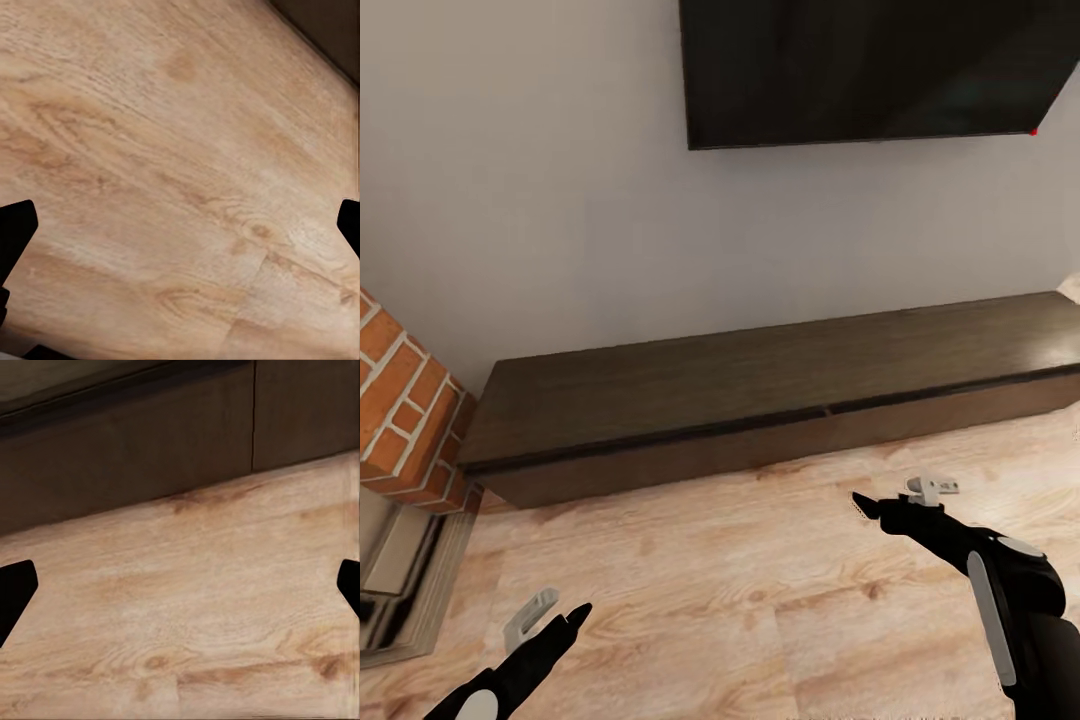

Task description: Place each of the two pumpkins and all three candles from the living room inside a cabinet in the living room (use any cabinet), then make sure every cabinet is closed, and position the cauldron so it is next to a table in the living room.

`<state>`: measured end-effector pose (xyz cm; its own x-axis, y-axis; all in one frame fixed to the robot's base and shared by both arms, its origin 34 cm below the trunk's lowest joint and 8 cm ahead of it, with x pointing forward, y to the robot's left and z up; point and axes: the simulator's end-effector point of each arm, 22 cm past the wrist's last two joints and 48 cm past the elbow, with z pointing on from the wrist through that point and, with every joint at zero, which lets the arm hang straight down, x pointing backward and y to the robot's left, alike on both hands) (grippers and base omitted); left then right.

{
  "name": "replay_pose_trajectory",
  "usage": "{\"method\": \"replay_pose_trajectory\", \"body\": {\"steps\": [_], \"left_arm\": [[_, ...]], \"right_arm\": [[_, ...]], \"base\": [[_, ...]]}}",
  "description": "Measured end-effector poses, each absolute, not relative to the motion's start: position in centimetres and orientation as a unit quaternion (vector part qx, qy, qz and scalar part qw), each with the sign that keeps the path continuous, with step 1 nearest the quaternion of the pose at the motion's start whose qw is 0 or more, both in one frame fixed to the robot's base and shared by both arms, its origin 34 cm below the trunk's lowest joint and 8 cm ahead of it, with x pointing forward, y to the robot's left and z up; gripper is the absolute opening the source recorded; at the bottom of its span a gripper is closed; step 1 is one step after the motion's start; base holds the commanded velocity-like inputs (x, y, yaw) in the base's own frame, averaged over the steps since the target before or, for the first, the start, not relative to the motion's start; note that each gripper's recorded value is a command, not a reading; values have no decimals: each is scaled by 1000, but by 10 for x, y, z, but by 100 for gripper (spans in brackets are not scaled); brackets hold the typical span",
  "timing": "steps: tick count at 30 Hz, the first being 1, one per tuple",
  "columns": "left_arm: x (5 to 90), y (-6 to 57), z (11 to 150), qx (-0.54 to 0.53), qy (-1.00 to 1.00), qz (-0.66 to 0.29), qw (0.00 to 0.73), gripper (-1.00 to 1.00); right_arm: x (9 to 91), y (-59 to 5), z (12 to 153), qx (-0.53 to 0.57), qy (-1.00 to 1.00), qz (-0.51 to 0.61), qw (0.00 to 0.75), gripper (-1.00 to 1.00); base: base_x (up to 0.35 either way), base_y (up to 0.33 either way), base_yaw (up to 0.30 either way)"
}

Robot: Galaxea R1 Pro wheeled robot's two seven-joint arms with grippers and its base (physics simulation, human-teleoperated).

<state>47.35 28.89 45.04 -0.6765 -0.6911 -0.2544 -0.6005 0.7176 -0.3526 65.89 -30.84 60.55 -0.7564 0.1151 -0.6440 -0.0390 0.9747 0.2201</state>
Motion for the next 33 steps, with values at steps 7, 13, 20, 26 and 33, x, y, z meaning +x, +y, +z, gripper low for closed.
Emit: {"method": "replay_pose_trajectory", "body": {"steps": [7,13,20,26,33], "left_arm": [[473,290,451,-356,907,-120,188,100],[474,289,452,-356,907,-121,190,100],[480,288,458,-355,905,-127,198,100],[485,287,463,-354,903,-131,205,100],[489,286,468,-353,902,-133,210,100]], "right_arm": [[660,-316,611,29,928,106,355,100],[661,-316,614,32,927,105,360,100],[655,-376,606,82,933,-28,349,100],[638,-414,606,113,929,-108,335,100],[627,-420,608,117,928,-123,332,100]], "base": [[0,0,-266],[0,0,-263],[0,0,-209],[0,0,-146],[0,0,-137]]}}
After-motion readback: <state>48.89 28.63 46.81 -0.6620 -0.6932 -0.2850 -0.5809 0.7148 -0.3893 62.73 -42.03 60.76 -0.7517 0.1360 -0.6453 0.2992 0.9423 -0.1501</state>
